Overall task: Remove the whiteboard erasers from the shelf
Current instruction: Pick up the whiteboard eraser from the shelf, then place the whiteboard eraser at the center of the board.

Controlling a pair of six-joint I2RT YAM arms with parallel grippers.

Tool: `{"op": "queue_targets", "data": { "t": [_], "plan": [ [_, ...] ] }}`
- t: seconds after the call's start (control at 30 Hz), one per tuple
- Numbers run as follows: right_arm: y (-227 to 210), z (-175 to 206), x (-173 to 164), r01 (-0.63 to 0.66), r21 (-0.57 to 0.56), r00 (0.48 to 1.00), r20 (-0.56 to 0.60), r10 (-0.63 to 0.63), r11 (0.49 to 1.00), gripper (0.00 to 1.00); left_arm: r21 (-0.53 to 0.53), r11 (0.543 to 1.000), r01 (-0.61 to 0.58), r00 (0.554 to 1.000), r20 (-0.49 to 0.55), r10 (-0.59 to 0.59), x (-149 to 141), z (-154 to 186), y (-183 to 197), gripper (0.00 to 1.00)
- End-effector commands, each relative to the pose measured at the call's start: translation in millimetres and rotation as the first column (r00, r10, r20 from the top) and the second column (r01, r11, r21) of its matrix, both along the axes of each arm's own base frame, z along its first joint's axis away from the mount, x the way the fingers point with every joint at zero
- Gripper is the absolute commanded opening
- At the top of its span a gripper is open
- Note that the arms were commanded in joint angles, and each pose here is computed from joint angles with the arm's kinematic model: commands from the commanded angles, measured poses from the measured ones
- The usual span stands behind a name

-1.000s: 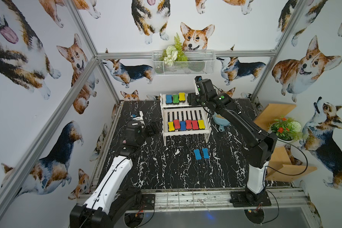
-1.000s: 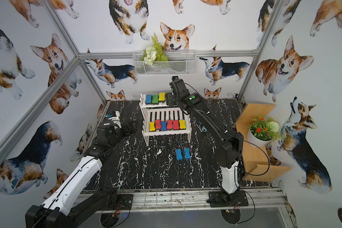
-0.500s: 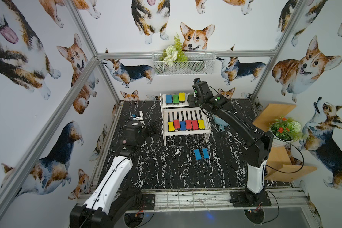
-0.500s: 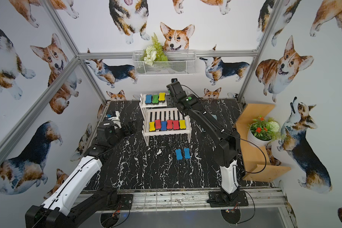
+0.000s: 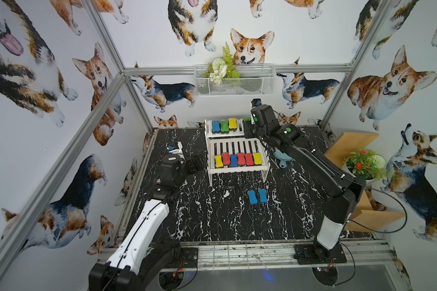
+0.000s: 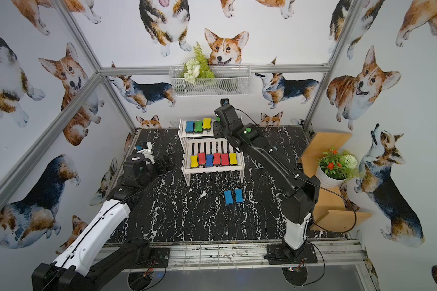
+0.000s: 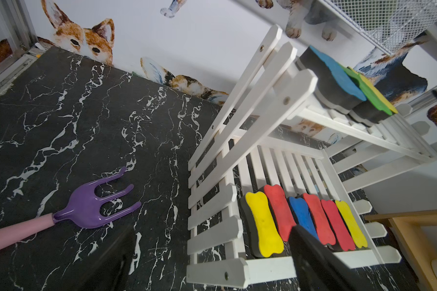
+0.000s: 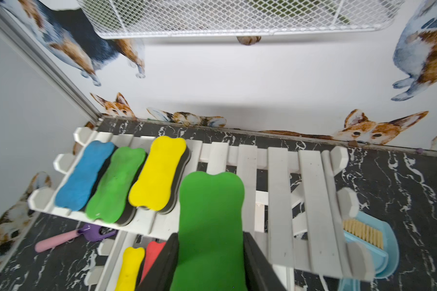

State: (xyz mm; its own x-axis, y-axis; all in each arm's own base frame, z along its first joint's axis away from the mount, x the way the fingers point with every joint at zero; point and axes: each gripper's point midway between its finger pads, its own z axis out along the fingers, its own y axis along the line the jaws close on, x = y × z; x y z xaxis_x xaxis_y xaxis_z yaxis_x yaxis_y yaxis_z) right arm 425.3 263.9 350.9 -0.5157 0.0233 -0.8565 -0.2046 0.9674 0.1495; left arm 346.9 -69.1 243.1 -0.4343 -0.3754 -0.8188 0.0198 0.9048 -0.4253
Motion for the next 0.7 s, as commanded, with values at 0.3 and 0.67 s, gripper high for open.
{"op": "queue_targets", "data": {
  "t": [0.3,0.67],
  "plan": [
    [-3,-83,-141,-0.004,0.168,0.998,-0.057,0.013,0.986,0.37,0.003,1.0,0.001,1.0,0.026,-0.001,-1,9,0,1.0],
    [27,-224,-193,-0.015,0.173,0.972,-0.226,0.055,0.985,0.36,0.004,1.0,0.002,1.0,0.029,-0.002,-1,10,0,0.99]
  ]
}}
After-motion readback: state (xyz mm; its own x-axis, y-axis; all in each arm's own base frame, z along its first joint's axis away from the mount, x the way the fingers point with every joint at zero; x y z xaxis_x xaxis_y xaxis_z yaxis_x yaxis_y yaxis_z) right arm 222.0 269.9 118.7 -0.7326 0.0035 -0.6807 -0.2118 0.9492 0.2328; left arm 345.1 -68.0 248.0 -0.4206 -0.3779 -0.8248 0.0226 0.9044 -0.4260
